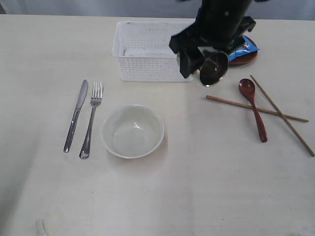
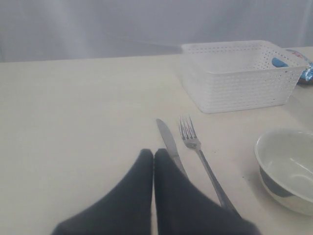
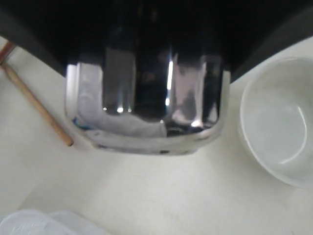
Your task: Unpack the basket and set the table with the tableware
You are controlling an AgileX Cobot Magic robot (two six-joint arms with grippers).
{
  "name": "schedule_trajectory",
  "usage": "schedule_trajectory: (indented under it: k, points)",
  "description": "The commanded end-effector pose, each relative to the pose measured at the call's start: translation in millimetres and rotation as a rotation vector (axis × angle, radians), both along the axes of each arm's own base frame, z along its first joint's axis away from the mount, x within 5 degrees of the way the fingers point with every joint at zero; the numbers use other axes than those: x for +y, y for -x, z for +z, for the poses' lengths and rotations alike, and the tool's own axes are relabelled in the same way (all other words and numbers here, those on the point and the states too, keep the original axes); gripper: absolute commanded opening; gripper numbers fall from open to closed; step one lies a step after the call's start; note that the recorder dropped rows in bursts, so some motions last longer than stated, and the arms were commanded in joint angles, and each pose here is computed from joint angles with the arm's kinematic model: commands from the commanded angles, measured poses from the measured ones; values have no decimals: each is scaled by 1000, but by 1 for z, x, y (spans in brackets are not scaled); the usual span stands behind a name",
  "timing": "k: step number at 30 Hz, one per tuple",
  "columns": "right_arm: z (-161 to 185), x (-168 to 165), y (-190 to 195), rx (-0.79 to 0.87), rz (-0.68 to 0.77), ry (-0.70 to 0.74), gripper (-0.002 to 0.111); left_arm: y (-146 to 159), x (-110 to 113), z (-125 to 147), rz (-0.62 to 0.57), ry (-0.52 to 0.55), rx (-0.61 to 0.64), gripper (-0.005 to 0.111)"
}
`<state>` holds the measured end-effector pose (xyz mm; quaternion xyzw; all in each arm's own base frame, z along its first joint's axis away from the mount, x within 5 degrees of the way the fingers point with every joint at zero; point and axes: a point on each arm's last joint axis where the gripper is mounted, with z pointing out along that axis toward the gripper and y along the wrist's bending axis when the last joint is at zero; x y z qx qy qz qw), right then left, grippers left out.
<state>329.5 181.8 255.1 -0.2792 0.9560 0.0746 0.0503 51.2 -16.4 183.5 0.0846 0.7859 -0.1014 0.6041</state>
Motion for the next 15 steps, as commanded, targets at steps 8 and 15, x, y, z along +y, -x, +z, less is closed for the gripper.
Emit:
schedule_trajectory:
  k: [8,15]
  points:
    - [-78,-6,-1,-246,-42,-78,0,0,0,-1,-5,-2,-2,0]
    - [-107,-1,-2,-189,-38,-54,0,0,0,-1,-5,-2,-2,0]
